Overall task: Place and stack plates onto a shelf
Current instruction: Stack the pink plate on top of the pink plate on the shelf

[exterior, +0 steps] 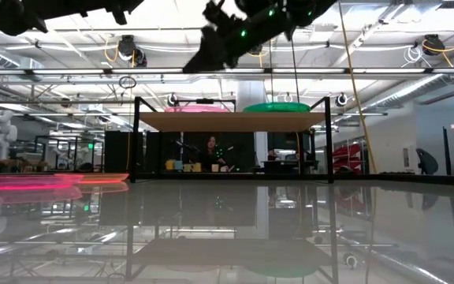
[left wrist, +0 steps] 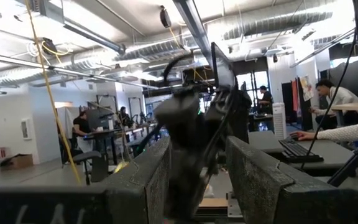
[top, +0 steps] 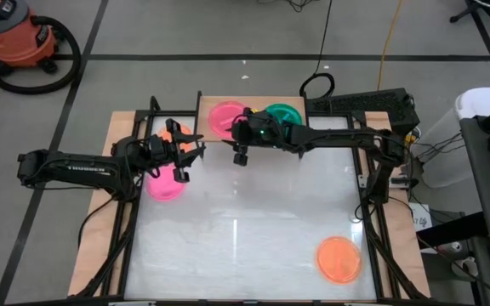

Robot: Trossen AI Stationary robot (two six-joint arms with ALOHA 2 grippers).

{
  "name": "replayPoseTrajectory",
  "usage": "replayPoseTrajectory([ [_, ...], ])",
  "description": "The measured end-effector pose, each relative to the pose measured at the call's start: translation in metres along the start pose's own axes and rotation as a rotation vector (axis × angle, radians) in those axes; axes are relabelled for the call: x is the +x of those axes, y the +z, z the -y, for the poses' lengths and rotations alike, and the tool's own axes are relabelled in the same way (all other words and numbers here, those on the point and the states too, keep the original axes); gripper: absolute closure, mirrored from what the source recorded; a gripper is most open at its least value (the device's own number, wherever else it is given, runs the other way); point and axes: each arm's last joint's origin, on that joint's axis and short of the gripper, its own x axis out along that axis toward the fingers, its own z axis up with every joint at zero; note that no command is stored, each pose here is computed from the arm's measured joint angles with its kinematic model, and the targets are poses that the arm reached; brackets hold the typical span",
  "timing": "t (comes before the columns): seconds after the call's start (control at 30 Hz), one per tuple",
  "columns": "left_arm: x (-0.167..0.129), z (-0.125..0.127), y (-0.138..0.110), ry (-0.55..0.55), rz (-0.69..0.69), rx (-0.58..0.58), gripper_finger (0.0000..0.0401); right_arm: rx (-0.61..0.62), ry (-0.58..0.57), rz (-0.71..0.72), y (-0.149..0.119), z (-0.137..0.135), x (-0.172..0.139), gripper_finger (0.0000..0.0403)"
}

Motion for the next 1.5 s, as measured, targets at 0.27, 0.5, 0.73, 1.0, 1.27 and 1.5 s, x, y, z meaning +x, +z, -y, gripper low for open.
replayPoseTrajectory([
  [0.27,0.0,0.0,-0.001,-0.003,-0.009,-0.007,0.024,-0.019,0.024,0.037,0.025,-0.007,-0.035,0.025],
  [0.5,0.0,0.001,-0.003,-0.008,-0.035,-0.017,0.024,-0.024,0.052,0.015,0.038,-0.012,-0.066,0.025],
  [0.73,0.0,0.001,-0.005,-0.013,-0.053,-0.023,0.024,-0.046,0.037,-0.02,0.019,-0.03,-0.093,0.025],
  [1.0,0.004,0.001,-0.007,-0.027,-0.167,-0.062,0.024,0.084,0.024,0.066,-0.038,-0.044,-0.133,0.025],
  [1.27,-0.001,-0.001,-0.012,-0.013,-0.788,-0.056,0.024,0.149,0.052,0.284,-0.089,-0.069,-0.18,0.025],
  [1.5,-0.027,0.001,-0.023,0.108,-1.144,-0.208,0.024,0.149,0.013,0.32,-0.1,-0.076,-0.199,0.025],
])
